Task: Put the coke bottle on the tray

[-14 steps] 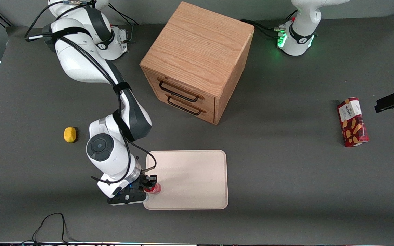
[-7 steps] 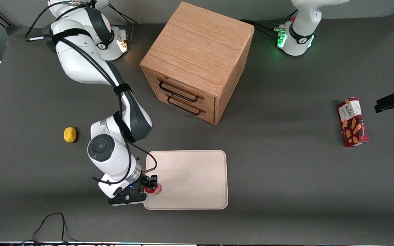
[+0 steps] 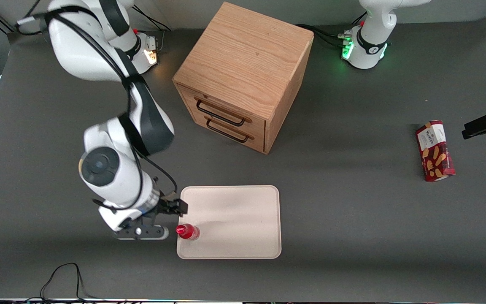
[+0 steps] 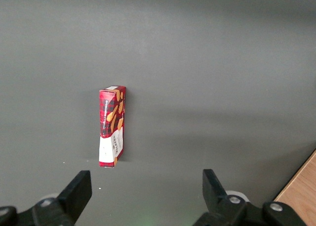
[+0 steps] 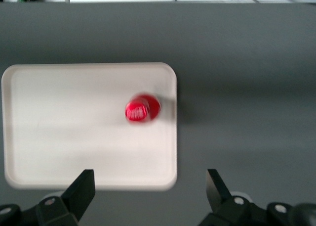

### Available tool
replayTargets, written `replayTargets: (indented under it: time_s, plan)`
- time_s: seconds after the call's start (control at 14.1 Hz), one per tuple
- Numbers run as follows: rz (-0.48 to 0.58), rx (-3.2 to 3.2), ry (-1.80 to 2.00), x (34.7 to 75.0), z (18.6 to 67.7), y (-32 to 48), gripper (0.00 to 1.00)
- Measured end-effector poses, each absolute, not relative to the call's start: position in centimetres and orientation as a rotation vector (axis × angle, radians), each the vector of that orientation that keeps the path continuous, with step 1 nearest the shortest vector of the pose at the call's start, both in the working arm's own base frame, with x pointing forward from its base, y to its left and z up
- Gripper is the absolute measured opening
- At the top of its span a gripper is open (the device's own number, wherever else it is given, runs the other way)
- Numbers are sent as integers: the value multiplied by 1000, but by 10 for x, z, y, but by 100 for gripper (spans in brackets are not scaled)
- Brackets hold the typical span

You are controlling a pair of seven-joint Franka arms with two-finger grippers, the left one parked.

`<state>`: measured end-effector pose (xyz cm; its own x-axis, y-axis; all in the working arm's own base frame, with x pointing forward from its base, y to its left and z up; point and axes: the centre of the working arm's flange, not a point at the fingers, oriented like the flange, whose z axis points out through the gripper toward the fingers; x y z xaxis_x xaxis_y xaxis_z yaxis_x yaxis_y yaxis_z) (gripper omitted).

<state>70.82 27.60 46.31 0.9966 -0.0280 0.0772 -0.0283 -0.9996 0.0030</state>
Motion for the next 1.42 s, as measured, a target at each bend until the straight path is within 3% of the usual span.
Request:
replayTargets:
  time_s: [0.28,0.64,0.99,1.42]
  plan:
    - [94,3128,-93,658,567,242,100]
    - [73,3122,-177,600,632,135,100]
    - [77,3118,-76,564,655,51,100]
    - [94,3154,-19,551,645,-20,100]
